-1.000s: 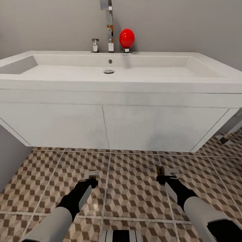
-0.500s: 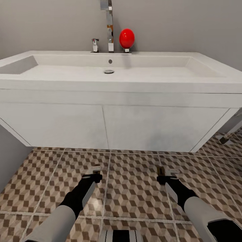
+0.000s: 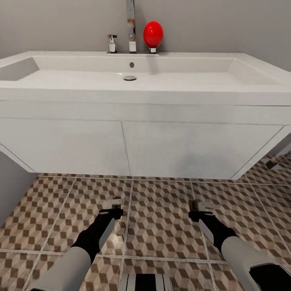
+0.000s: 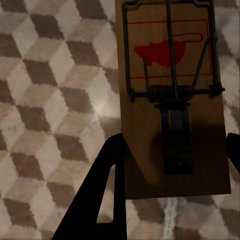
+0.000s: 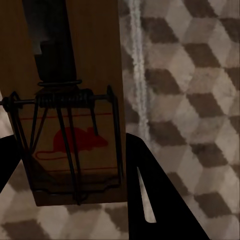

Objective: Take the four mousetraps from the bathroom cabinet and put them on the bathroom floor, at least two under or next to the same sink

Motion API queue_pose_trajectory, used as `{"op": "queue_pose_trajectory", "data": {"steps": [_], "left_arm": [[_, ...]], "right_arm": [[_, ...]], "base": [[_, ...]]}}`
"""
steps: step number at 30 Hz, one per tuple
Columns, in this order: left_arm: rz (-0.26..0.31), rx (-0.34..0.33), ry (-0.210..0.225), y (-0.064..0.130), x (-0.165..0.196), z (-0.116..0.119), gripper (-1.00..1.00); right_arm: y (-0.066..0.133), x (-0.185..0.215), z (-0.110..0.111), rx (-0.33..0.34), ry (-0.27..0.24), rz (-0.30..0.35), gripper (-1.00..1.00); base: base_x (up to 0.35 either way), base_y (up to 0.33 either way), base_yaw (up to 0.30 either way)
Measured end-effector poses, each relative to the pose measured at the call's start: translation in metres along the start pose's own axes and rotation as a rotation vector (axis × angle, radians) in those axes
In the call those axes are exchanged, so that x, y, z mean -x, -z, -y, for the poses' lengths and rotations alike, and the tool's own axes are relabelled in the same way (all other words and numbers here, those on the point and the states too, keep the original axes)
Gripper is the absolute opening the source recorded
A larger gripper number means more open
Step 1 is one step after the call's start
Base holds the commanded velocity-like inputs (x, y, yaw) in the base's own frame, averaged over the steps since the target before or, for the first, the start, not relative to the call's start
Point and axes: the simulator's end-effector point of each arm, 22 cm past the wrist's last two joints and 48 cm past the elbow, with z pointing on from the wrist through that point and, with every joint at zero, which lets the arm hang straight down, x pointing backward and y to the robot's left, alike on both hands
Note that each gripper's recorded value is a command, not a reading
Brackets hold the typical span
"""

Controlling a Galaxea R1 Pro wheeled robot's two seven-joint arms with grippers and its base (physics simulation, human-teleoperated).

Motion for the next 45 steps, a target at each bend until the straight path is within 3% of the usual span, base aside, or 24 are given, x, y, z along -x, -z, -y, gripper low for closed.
{"op": "queue_pose_trajectory", "data": {"steps": [8,14,39,45], "left_arm": [[0.038,-0.009,0.018,-0.004,0.018,0.002,-1.0],[0.033,-0.009,0.019,-0.011,0.014,0.002,-1.0],[-0.062,0.0,0.009,-0.048,-0.04,0.002,-1.0],[-0.062,0.001,0.008,-0.048,-0.04,0.001,-1.0]], "right_arm": [[-0.011,-0.014,-0.003,0.001,0.005,-0.024,-1.0],[-0.02,-0.027,-0.004,0.001,0.01,-0.048,-1.0],[-0.051,-0.085,-0.008,-0.003,0.029,-0.148,-1.0],[-0.051,-0.085,-0.008,-0.003,0.027,-0.147,-1.0]], "base": [[0.0,0.0,0.0],[0.0,0.0,0.0],[0.0,0.0,0.0],[0.0,0.0,0.0]]}}
